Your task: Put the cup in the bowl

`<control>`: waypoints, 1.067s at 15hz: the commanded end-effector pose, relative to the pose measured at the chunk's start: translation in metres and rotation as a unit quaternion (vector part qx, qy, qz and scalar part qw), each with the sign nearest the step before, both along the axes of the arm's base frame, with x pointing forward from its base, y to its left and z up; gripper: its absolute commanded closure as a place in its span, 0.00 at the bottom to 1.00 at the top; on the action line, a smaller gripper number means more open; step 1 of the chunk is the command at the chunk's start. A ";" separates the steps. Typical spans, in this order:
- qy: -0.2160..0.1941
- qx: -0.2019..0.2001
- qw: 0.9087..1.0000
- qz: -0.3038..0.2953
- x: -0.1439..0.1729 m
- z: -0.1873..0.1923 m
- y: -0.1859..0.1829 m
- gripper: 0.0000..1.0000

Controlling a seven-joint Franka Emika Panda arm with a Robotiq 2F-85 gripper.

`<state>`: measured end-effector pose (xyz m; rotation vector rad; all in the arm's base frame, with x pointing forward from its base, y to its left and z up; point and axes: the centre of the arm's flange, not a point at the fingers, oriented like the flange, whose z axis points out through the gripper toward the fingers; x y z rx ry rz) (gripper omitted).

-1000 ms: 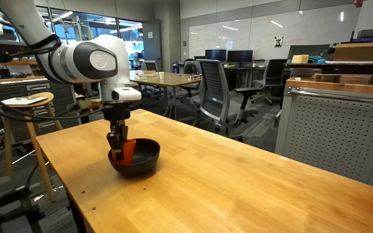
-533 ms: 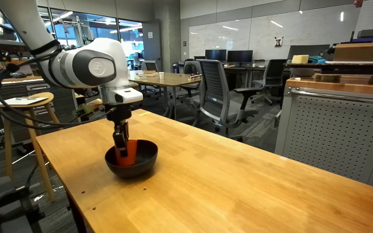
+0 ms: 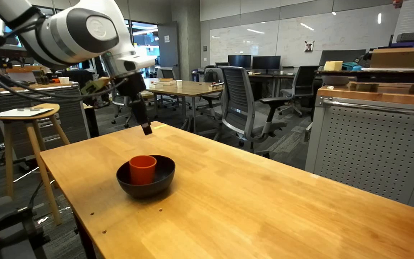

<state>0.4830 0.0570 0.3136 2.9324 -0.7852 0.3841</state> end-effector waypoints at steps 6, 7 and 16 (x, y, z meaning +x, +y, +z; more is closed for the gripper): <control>-0.017 -0.036 0.994 0.103 -0.066 0.110 0.044 0.00; 0.017 -0.043 0.991 0.126 -0.074 0.111 0.053 0.00; 0.166 -0.063 0.962 0.210 -0.106 0.088 0.072 0.00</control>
